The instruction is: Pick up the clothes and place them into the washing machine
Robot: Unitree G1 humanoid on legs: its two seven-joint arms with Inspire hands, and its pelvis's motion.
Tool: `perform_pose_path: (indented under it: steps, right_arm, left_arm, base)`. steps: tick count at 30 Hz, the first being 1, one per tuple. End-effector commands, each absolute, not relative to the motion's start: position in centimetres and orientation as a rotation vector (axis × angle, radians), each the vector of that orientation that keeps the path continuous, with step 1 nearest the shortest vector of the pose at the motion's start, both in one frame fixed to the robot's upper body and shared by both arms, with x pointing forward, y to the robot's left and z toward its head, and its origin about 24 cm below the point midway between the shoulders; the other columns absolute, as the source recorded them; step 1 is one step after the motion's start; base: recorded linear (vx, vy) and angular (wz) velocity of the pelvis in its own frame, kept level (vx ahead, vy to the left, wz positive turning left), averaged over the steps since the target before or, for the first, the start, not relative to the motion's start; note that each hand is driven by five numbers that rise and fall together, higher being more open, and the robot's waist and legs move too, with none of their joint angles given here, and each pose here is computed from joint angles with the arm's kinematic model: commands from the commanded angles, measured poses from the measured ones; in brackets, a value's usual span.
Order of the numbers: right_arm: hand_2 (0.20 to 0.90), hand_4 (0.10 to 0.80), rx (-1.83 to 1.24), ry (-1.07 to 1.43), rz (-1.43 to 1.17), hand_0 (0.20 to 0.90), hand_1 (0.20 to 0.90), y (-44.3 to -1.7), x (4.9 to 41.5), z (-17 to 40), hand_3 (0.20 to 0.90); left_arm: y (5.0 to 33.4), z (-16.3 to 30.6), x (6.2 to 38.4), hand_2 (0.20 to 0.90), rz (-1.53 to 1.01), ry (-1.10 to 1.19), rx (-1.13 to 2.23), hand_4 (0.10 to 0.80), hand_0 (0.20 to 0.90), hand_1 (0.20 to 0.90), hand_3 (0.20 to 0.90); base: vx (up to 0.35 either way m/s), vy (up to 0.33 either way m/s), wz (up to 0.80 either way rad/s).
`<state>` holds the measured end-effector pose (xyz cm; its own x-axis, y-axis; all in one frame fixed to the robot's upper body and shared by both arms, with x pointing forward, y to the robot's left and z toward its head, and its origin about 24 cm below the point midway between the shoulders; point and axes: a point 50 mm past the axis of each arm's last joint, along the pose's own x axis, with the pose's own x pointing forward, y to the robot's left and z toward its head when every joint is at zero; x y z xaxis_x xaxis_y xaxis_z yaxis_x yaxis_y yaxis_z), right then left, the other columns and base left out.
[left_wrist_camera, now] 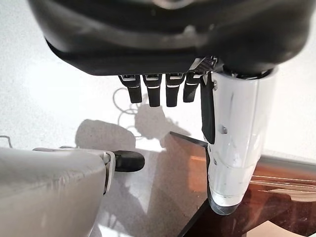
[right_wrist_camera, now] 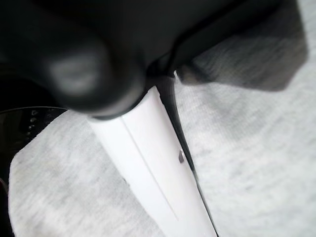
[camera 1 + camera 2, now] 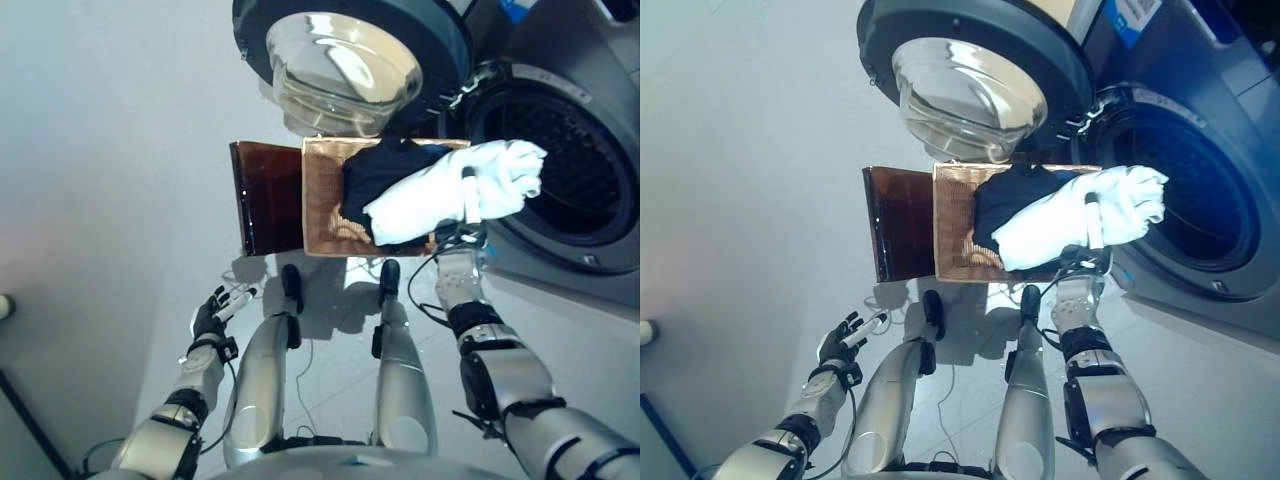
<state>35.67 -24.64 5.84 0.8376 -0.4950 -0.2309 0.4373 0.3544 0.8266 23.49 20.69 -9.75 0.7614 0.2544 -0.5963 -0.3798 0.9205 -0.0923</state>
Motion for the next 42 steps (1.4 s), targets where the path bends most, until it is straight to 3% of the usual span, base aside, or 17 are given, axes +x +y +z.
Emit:
perform_pose_path:
  steps: [1,23,42]
  right_arm:
    - [0.200,0.300,1.034,-0.448,-0.624,0.200,0.200,-29.8,35.6,13.3,0.200]
    - [0.200,0.300,0.936,-0.797,-0.768,0.200,0.200,-39.5,32.3,25.1,0.200]
    - [0.200,0.300,1.065,-1.029,-0.863,0.200,0.200,-42.4,28.9,31.3,0.200]
  left_arm:
    - [21.5,-11.0,21.0,0.900,0.385,0.649,-0.197,0.800,0.900,0.900,0.900]
    - [22.3,-12.1,19.4,0.900,0.409,0.724,-0.169,0.800,0.900,0.900,0.900]
    - [22.8,-12.4,18.5,0.900,0.425,0.733,-0.170,0.800,0.900,0.900,0.900]
  base:
    - [0.000,0.000,0.00]
    - [0.003,-0.007,-0.03]
    - [0.012,0.001,-0.02]
